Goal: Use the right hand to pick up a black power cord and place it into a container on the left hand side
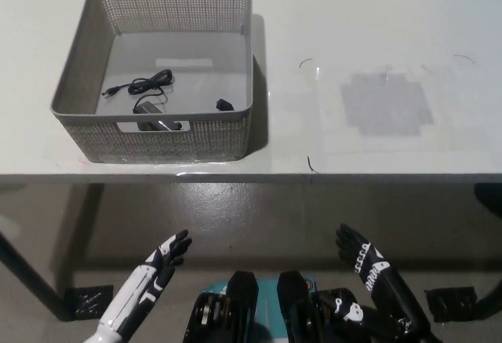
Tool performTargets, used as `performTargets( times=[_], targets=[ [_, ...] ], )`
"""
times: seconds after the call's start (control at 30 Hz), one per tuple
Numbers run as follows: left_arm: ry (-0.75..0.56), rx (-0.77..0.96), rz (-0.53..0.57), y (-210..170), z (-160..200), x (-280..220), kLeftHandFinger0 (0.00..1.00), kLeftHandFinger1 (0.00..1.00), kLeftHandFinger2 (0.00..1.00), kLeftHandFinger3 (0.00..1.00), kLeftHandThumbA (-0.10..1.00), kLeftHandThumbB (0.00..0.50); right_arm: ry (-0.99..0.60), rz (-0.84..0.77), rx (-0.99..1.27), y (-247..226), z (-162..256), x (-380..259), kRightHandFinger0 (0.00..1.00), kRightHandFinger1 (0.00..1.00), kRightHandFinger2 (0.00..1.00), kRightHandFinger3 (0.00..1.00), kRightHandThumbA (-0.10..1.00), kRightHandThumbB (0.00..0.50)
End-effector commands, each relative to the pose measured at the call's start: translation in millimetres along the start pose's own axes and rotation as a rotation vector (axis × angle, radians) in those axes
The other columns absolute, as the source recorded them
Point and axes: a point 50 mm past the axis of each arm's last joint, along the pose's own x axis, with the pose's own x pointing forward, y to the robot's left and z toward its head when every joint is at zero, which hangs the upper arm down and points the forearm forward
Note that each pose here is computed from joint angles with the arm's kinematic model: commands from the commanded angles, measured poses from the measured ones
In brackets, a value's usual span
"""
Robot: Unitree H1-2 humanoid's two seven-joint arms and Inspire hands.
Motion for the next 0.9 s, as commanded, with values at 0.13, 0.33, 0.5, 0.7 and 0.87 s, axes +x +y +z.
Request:
performTargets(
  times=[0.13,0.33,0.5,0.7,0.87],
  targets=[
    [-0.047,-0.013,0.048,4.5,3.2,-9.3,1.0,1.0,1.0,1.0,1.0,0.35,-0.063,0.026,0.01,4.5,2.9,-0.7,1.0,1.0,1.0,1.0,1.0,0.318],
    [-0.046,-0.018,0.048,5.8,2.4,-9.8,1.0,1.0,1.0,1.0,0.99,0.351,-0.06,0.03,0.0,5.8,2.2,0.4,1.0,1.0,1.0,1.0,1.0,0.292],
    [-0.037,-0.02,0.055,4.6,2.2,-13.8,1.0,1.0,1.0,1.0,0.99,0.344,-0.057,0.032,-0.004,6.6,0.7,-1.0,1.0,1.0,1.0,1.0,1.0,0.291],
    [-0.035,-0.014,0.059,3.3,1.9,-12.8,1.0,1.0,1.0,1.0,0.98,0.335,-0.058,0.035,-0.009,4.4,-0.2,-0.9,1.0,1.0,1.0,1.0,1.0,0.285],
    [-0.023,-0.01,0.057,-0.5,0.1,-16.0,1.0,1.0,1.0,1.0,0.99,0.335,-0.042,0.036,-0.01,4.0,-2.2,-5.3,1.0,1.0,1.0,1.0,1.0,0.286]
  ],
)
